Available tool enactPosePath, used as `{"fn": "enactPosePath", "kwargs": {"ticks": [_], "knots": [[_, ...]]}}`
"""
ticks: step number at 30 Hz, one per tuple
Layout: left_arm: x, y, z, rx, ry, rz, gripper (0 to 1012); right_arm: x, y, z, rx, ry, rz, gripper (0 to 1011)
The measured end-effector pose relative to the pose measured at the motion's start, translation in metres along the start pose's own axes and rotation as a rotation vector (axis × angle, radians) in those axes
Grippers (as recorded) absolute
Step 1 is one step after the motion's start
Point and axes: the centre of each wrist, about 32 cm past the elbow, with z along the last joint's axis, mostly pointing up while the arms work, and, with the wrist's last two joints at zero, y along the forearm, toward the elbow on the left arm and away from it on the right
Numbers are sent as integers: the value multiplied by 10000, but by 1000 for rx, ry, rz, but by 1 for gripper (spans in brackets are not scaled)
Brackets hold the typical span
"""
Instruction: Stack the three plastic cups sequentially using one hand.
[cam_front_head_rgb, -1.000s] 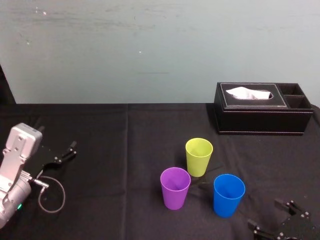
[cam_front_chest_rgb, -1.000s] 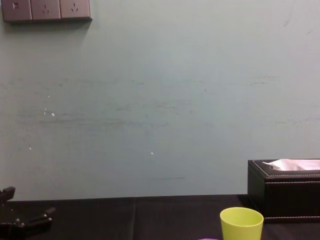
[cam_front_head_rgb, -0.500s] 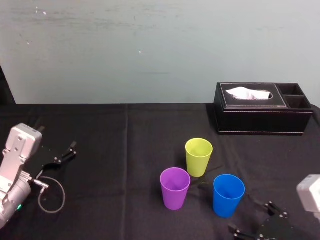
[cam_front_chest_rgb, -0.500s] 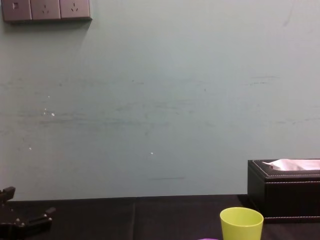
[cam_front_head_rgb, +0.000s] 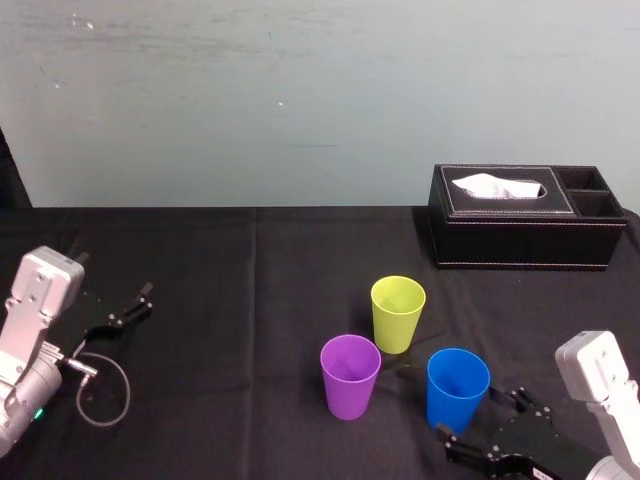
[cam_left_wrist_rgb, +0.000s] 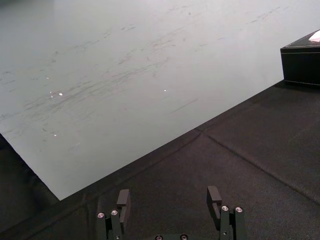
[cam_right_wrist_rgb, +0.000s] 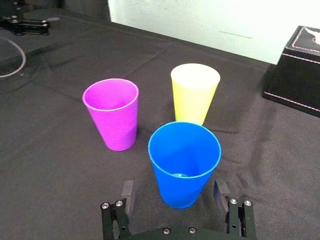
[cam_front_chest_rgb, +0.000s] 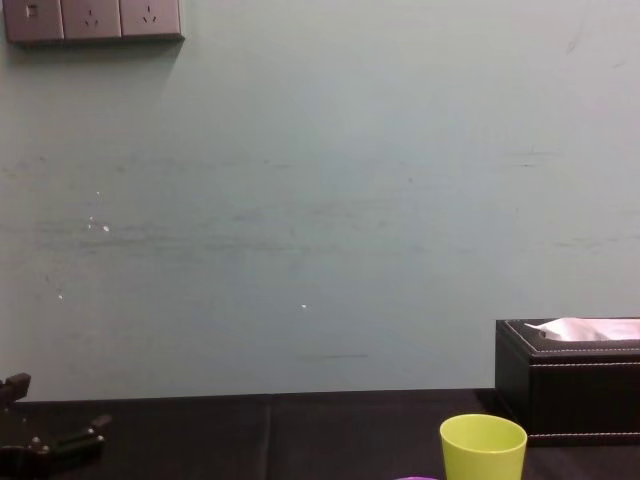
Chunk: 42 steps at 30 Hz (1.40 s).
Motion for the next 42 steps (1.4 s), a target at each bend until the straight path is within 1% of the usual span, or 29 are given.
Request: {"fn": "enactPosePath", "kwargs": {"ticks": [7,10,18,24,42], "knots": [[0,0,0,0,0,0,1000,-7,88,-12,2,22,-25,1004],[0,0,0,0,0,0,1000,-10,152,-25,5,34,-39,1004],[0,0,0,0,0,0,1000,-22,255,-40,13,43,-56,1004],[0,0,0,0,0,0,1000,-49,330,-50,22,49,-59,1004],[0,0,0,0,0,0,1000,-77,398,-72,36,63,-64,1004]]}}
